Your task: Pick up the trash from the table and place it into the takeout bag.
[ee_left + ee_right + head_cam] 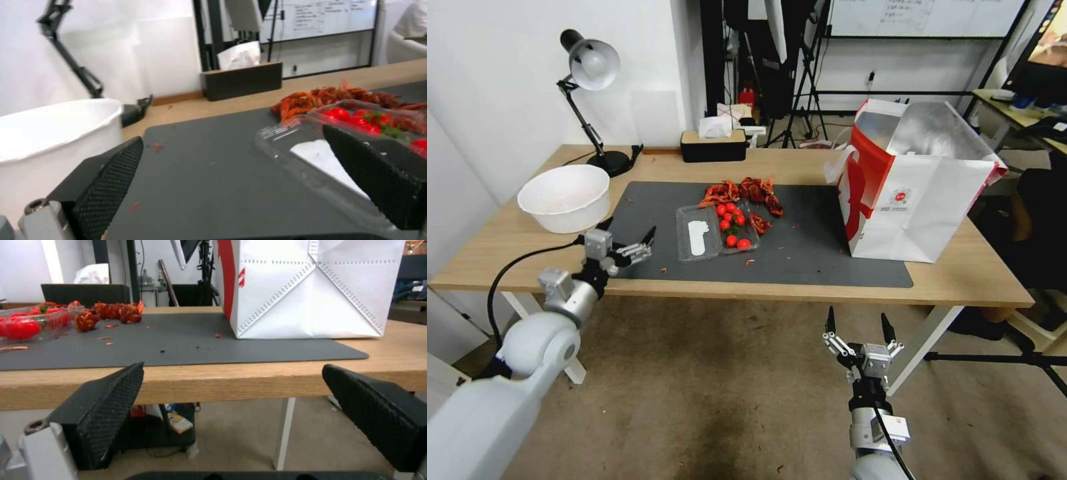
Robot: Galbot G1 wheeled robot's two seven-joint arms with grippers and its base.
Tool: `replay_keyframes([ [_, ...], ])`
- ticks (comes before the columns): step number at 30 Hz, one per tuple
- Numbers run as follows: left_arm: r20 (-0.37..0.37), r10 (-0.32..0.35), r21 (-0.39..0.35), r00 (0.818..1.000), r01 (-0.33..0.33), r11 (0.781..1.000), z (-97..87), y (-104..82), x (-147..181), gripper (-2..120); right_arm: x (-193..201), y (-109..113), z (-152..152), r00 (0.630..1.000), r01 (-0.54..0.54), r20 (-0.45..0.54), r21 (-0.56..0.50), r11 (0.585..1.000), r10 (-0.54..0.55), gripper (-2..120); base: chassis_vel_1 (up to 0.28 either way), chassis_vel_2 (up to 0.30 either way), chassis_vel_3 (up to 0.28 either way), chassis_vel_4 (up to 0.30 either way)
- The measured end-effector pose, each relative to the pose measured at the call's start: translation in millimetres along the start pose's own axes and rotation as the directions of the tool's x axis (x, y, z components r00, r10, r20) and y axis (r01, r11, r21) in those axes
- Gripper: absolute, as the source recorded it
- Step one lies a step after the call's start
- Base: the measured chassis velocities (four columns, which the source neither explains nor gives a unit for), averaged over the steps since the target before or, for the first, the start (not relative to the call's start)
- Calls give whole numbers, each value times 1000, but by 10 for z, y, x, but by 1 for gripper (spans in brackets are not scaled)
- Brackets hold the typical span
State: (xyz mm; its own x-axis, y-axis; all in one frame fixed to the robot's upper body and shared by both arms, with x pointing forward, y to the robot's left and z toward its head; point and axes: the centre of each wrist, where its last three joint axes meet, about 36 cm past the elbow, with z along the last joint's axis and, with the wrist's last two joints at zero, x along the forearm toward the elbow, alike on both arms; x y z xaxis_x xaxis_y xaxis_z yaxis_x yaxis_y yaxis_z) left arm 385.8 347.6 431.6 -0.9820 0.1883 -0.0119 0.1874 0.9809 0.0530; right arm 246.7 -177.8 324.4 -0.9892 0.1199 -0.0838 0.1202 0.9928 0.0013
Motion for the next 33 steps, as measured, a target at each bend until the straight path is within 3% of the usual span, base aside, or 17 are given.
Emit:
replay_keyframes([
  [6, -35, -44, 9, 998, 44, 999, 191, -103, 395, 100, 0, 19, -6, 1000, -1, 1, -6, 1000, 1, 100, 0, 0, 0, 0],
  [14, -46, -75, 10, 996, 75, 997, 367, -214, 671, 100, -5, 23, -11, 1000, -1, 2, -7, 1000, 1, 100, 0, 0, 0, 0],
  [22, -47, -89, 23, 995, 90, 996, 487, -304, 794, 100, -14, 27, -14, 1000, 1, 5, -9, 1000, -1, 100, 0, 0, 0, 0],
  [33, -39, -118, 26, 992, 120, 992, 561, -260, 840, 100, -41, 39, -9, 1000, 3, 7, -11, 1000, -3, 100, 0, 0, 0, 0],
])
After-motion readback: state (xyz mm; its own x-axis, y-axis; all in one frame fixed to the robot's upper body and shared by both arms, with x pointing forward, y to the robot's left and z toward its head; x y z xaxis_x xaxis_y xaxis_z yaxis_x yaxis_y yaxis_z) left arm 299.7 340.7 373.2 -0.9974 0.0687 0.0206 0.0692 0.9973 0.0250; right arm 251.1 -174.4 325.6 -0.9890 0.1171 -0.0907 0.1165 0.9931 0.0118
